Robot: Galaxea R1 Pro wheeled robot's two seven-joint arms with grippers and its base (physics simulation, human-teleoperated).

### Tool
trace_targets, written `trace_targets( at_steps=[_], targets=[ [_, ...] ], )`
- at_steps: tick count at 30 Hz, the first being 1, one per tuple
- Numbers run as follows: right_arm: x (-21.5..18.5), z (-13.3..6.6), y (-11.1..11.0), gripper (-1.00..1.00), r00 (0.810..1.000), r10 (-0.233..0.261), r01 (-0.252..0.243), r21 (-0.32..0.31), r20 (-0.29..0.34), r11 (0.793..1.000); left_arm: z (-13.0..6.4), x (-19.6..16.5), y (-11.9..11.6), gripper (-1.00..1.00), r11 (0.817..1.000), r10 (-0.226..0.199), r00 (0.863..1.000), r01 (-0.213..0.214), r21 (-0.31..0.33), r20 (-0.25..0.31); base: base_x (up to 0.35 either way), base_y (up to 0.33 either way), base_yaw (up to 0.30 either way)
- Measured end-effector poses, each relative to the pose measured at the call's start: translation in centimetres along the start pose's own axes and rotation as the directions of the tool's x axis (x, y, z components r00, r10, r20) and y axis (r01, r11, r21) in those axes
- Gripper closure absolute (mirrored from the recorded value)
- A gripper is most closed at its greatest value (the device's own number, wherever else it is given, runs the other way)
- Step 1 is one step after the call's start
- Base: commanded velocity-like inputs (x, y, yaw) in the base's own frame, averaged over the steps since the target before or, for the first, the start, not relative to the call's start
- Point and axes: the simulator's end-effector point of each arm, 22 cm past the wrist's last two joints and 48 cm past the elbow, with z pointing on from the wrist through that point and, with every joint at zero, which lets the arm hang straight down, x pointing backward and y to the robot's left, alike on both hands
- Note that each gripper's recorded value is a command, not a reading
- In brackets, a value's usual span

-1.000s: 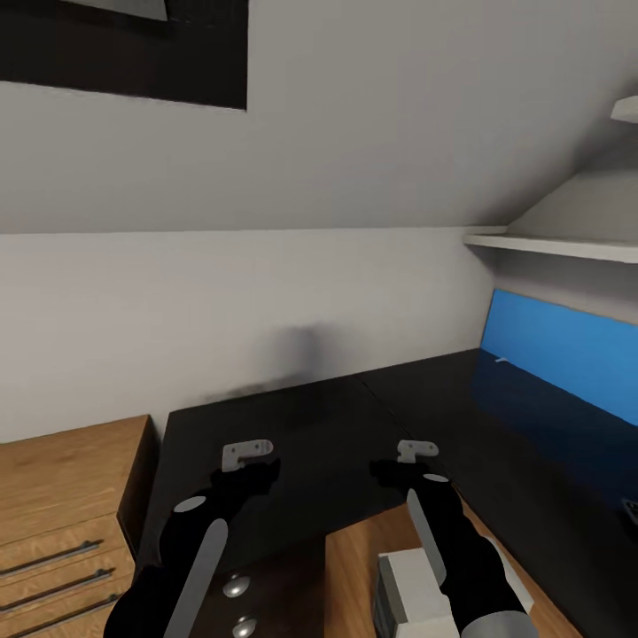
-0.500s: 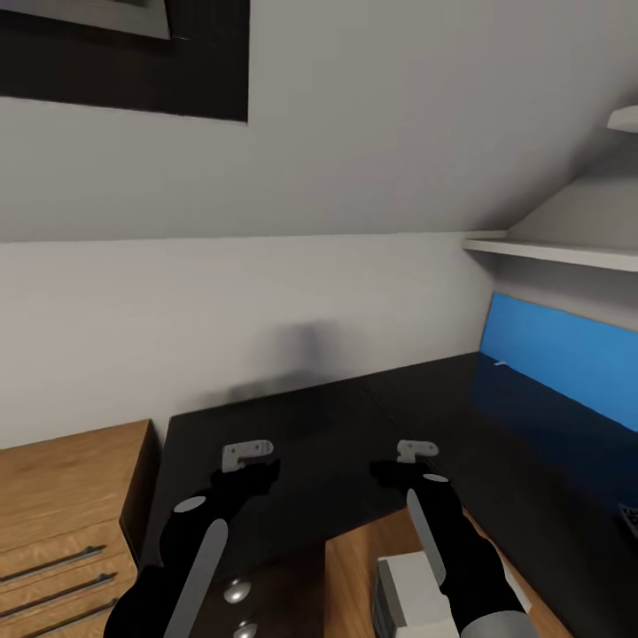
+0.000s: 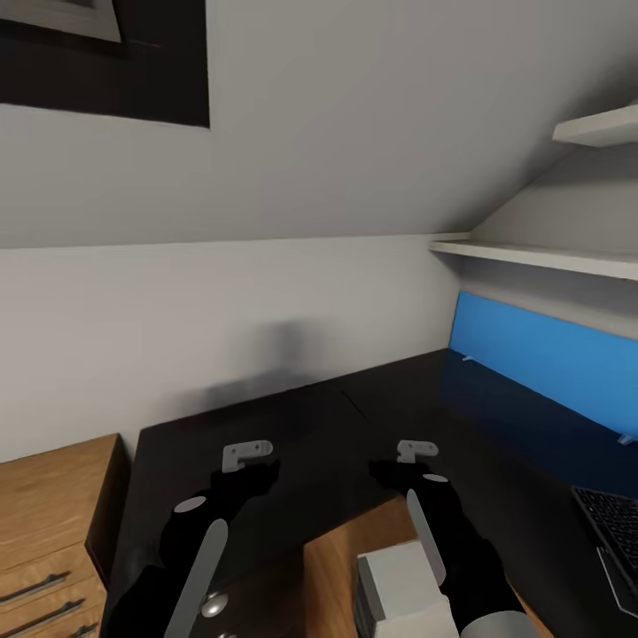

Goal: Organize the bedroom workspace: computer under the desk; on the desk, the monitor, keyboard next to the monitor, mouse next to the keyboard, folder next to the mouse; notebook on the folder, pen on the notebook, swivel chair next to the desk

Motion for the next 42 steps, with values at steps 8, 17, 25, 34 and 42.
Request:
trace_targets(
  at_steps=[8,17,25,34,42],
  targets=[
    [-0.02,-0.01,-0.06,-1.00,1.000,0.000,0.000,0.001,0.001,1.000,0.00,0.01,-0.02,-1.00,1.000,-0.001,1.000,0.001,0.001,0.000,0.000,0.000,-0.287],
    [-0.01,-0.03,-0.08,-1.00,1.000,0.000,0.000,0.001,0.000,1.000,-0.04,-0.01,-0.02,-1.00,1.000,-0.001,1.000,0.001,0.001,0.000,0.120,0.000,-0.295],
    [0.04,0.01,-0.07,-1.00,1.000,0.001,-0.001,0.001,-0.001,1.000,0.00,0.01,-0.01,-1.00,1.000,-0.001,1.000,0.001,0.001,0.000,0.079,0.000,-0.297],
    [0.04,0.02,0.01,-1.00,1.000,0.000,0.000,0.000,-0.001,1.000,0.00,0.01,-0.01,-1.00,1.000,-0.001,1.000,0.001,0.001,0.000,0.003,0.000,-0.214],
    [0.04,0.02,0.03,-1.00,1.000,-0.001,0.001,-0.001,-0.001,1.000,-0.01,0.01,-0.01,-1.00,1.000,-0.001,1.000,0.001,0.001,0.000,0.000,0.000,-0.016]
  ],
)
